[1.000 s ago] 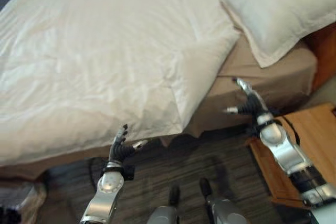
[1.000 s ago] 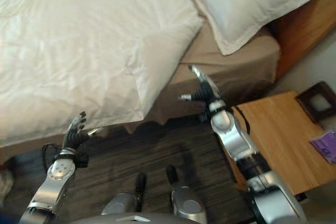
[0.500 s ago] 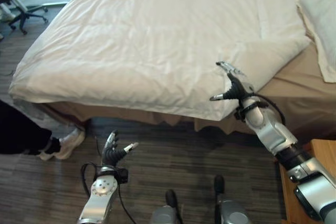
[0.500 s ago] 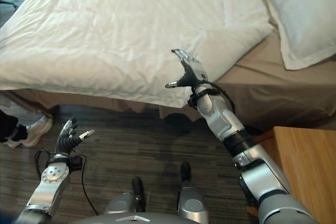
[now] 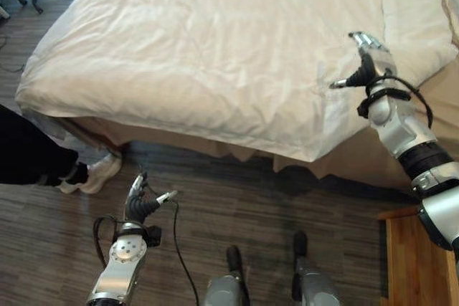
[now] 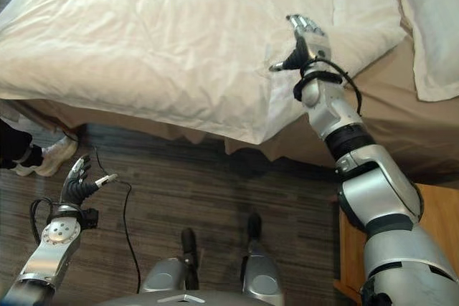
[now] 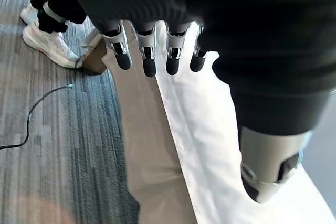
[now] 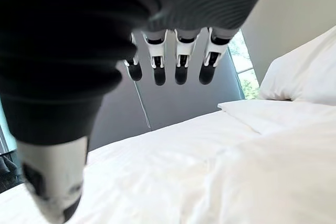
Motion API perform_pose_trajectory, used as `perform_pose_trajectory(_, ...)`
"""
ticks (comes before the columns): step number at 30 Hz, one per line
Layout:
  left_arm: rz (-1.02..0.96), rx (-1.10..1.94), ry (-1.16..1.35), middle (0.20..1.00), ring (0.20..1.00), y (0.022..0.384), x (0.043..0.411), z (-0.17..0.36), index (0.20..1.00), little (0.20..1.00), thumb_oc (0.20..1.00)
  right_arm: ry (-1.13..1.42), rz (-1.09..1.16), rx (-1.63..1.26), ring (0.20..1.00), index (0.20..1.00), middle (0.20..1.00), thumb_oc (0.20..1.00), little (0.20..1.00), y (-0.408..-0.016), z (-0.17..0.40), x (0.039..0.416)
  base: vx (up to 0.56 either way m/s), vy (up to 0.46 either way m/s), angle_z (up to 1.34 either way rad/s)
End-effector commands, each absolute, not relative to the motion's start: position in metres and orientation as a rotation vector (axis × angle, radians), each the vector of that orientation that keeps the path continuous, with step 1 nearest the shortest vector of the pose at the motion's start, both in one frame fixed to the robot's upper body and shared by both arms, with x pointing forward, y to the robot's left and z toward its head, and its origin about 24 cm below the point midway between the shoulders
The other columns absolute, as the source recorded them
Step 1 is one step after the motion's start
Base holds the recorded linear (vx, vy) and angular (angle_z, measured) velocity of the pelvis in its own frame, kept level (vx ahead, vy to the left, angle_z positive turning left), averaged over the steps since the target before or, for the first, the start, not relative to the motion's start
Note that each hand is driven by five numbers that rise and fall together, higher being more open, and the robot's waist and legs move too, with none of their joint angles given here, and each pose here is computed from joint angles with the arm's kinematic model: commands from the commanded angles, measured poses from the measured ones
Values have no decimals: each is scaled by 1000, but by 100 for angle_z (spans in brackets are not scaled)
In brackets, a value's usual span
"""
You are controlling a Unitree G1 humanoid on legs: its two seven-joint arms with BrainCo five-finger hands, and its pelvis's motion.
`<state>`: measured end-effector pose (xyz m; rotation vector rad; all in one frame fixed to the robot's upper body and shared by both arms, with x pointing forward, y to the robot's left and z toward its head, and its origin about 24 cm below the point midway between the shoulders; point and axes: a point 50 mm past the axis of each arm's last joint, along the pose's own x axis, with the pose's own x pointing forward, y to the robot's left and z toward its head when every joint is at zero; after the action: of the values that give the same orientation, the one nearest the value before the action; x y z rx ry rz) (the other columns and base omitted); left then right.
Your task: Making the bed.
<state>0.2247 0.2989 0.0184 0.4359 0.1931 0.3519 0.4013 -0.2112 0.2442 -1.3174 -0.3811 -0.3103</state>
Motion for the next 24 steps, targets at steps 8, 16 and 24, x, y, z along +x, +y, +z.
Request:
perform_pose_trajectory(8,406,473,17,1000,1000,315,239,58,1000,1000,1000,-623,-593,-1467,1000,1000,1000,1000,1000,-214,358,392,-71,-64,5)
perform_pose_trajectory(16,382,479,-25,1000,1000,312,243,66,1000,1000,1000,-717,-642,-1503,1000,1000,1000,1000,1000,-210,394,380,-53,-49,1)
perform_pose_trajectory(24,414,549,32,1000,1000,318,249,56,1000,1000,1000,-660,-555,-1530,200,200,200,200,200,-200,372,391,-62,-12,-9)
